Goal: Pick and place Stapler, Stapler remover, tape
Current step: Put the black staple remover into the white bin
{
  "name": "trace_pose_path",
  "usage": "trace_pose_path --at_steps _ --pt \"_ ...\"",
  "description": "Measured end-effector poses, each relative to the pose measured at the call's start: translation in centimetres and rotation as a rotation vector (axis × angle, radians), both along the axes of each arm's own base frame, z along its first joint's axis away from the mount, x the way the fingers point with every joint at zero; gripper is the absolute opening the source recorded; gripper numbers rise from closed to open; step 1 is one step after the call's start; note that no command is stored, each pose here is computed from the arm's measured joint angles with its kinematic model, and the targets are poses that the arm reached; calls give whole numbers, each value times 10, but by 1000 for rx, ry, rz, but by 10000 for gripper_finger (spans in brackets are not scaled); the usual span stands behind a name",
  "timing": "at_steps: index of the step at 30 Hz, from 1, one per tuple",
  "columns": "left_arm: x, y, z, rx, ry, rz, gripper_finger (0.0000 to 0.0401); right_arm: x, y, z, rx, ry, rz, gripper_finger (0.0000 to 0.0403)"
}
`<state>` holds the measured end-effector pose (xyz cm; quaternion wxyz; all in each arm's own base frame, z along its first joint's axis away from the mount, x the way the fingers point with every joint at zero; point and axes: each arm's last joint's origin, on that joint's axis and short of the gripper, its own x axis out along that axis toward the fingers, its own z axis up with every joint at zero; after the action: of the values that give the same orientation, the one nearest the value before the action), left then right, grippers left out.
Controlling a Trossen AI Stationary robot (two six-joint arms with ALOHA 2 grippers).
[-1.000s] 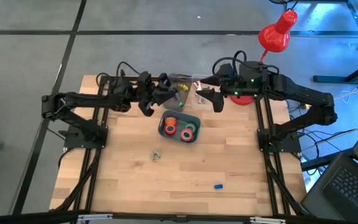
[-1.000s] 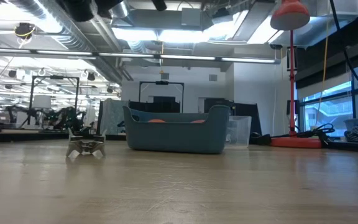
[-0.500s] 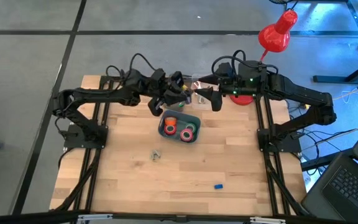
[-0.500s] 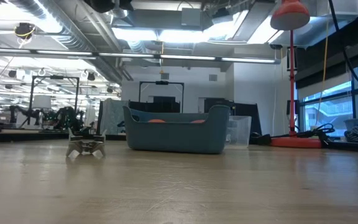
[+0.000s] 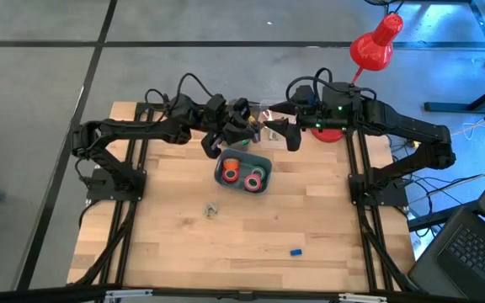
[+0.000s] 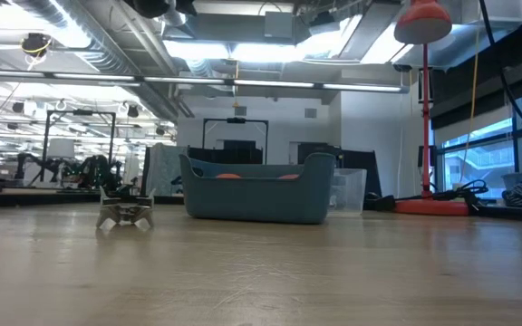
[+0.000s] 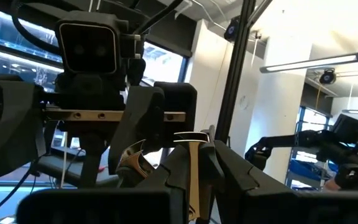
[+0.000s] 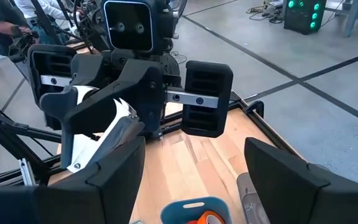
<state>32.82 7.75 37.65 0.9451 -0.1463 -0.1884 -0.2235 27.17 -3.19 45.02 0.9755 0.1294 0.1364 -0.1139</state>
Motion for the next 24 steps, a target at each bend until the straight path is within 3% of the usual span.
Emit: trace_pose_path --at_steps 24 --pt "-4 13 0 36 -5 22 33 1 0 3 42 -38 -11 276"
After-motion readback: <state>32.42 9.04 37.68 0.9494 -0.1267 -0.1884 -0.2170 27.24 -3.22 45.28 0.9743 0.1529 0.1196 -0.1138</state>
